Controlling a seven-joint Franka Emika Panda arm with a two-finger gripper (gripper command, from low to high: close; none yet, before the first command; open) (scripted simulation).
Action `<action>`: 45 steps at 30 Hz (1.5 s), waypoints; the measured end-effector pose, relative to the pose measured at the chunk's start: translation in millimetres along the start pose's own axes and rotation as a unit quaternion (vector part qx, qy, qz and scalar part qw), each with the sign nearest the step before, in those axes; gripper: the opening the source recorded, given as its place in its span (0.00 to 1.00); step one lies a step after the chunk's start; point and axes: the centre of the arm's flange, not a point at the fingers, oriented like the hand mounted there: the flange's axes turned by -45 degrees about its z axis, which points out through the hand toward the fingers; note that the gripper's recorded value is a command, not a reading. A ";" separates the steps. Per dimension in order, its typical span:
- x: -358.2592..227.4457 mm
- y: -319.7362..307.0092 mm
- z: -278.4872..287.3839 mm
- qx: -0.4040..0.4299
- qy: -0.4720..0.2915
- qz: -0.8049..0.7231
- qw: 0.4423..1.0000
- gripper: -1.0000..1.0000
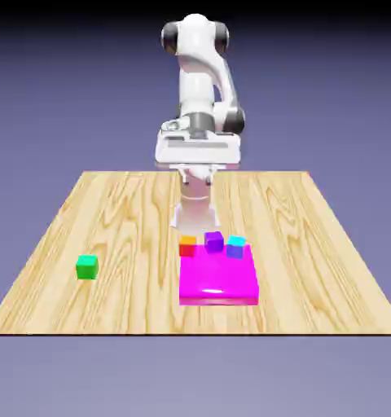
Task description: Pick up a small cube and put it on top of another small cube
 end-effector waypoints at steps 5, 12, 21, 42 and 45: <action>-16.8 27.3 32.9 -0.025 -0.057 -0.106 0.992 0.50; -53.6 69.7 74.6 -0.042 -0.147 -0.251 0.956 0.50; -122.6 128.3 115.1 -0.027 -0.267 -0.424 0.865 0.50; -307.9 237.9 155.6 0.098 -0.440 -0.658 0.603 0.50; -329.5 245.1 173.9 0.102 -0.438 -0.657 0.605 0.50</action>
